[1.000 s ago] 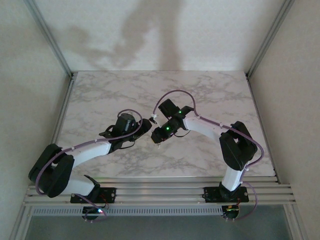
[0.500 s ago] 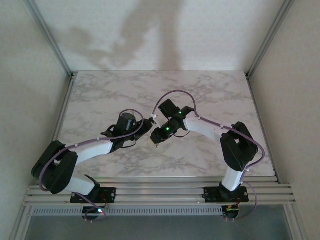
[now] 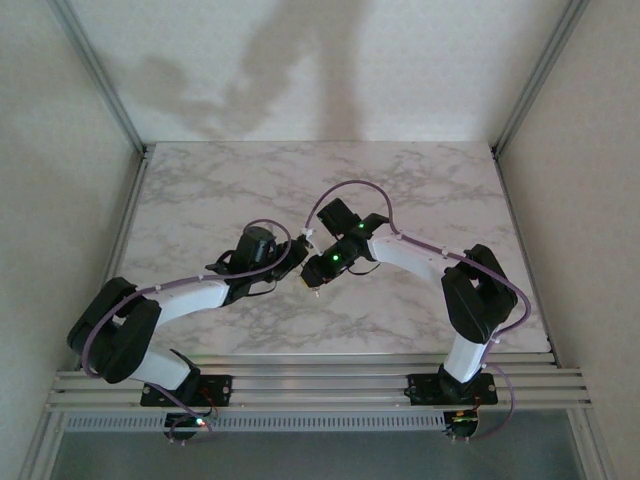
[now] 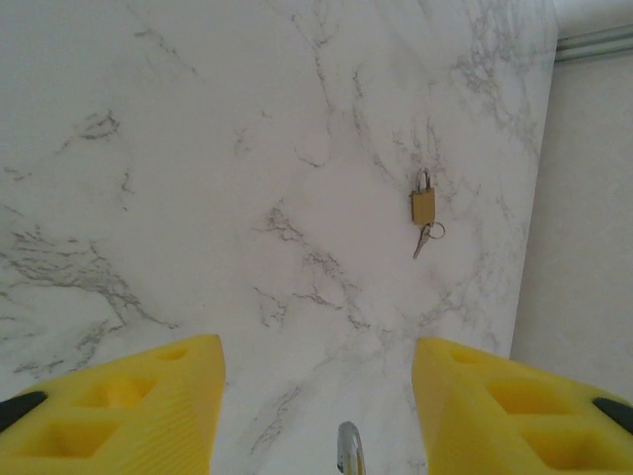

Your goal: Lock with the key

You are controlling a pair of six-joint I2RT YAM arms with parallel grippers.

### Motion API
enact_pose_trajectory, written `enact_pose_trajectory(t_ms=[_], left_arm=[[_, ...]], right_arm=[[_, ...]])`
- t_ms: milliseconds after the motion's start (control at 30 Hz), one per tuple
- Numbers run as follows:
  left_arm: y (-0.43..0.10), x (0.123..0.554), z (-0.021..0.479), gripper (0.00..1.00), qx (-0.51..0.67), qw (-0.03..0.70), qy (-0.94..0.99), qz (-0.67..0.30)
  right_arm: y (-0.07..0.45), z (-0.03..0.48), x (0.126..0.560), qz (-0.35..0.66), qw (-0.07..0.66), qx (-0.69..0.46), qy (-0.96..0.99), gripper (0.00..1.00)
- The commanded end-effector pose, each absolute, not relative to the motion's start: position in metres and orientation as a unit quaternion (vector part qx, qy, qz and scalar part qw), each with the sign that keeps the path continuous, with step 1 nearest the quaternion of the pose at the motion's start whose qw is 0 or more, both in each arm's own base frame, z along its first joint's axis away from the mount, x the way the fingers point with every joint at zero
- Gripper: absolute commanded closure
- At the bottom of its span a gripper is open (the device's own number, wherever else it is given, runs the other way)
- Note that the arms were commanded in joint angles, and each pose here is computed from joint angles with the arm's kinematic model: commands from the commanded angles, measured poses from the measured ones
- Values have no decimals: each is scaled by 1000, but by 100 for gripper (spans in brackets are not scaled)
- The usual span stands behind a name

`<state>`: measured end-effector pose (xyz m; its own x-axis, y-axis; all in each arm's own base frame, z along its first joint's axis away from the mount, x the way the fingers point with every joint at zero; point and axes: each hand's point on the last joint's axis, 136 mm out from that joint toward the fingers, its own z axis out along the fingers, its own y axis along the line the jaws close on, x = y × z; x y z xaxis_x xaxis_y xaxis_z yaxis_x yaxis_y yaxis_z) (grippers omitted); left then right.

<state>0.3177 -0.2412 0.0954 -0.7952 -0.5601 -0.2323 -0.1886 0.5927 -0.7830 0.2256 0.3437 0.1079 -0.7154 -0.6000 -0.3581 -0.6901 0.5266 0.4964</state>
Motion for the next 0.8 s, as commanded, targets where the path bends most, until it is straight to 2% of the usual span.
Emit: enact_pose_trajectory(t_ms=[0, 767], left_arm=[[-253, 322, 106, 50, -207, 238, 854, -413], [-263, 322, 103, 71, -200, 229, 856, -418]], right_arm=[[348, 123, 217, 337, 80, -386, 855, 73], [349, 121, 215, 342, 75, -385, 854, 75]])
